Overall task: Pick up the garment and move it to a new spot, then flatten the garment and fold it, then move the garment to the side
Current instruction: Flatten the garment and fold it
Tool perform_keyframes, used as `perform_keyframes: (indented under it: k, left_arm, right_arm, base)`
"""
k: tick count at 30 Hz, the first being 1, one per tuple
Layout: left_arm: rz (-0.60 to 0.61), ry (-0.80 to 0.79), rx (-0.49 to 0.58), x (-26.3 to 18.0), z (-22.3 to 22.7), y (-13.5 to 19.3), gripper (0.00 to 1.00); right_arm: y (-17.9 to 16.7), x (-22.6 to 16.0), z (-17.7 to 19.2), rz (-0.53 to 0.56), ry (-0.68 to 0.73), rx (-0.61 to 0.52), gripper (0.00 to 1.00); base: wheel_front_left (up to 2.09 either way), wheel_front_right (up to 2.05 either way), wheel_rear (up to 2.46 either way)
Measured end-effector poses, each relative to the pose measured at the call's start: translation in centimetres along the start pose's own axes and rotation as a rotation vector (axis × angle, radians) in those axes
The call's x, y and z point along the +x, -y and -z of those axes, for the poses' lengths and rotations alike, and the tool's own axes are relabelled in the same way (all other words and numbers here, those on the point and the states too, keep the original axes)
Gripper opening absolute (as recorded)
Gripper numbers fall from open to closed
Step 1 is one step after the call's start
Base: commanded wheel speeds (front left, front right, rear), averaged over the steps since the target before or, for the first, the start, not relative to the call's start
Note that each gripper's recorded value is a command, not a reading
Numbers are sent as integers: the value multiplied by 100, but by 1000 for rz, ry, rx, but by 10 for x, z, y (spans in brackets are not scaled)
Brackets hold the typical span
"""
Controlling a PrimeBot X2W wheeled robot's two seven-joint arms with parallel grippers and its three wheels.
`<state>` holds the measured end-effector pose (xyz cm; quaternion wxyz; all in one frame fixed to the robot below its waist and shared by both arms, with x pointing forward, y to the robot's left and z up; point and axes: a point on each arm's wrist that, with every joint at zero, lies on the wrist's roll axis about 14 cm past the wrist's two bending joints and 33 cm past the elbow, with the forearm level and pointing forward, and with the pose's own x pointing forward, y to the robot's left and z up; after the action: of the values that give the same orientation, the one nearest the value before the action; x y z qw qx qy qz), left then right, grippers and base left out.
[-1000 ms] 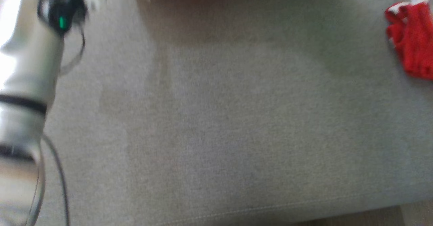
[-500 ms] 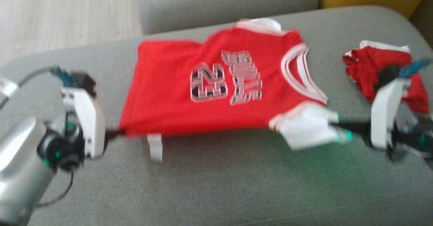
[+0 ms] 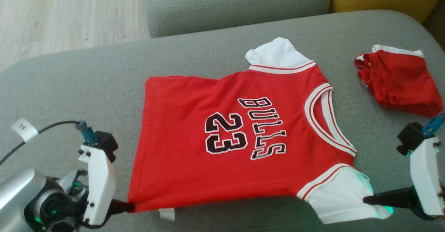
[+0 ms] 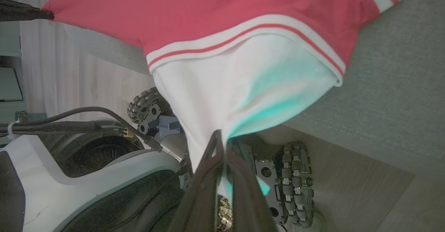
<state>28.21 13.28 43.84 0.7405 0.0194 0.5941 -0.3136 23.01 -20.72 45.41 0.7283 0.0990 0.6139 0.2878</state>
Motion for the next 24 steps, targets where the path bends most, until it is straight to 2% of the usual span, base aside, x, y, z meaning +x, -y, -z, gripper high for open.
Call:
perform_keyframes:
  k: [6, 10, 24]
  left_arm:
    - [8, -43, -3, 0, -10, -3, 0]
    - [-1, -39, -10, 0, -42, -11, 0]
    - [-6, -57, -104, 33, -108, -36, 0]
  right_arm:
    - [3, -4, -17, -10, -9, 15, 0]
    - [13, -9, -49, 1, 22, 40, 0]
    - [47, 26, -131, 43, 62, 188, 0]
  base:
    - [0, 0, 0]
    - [0, 0, 0]
    - [0, 0, 0]
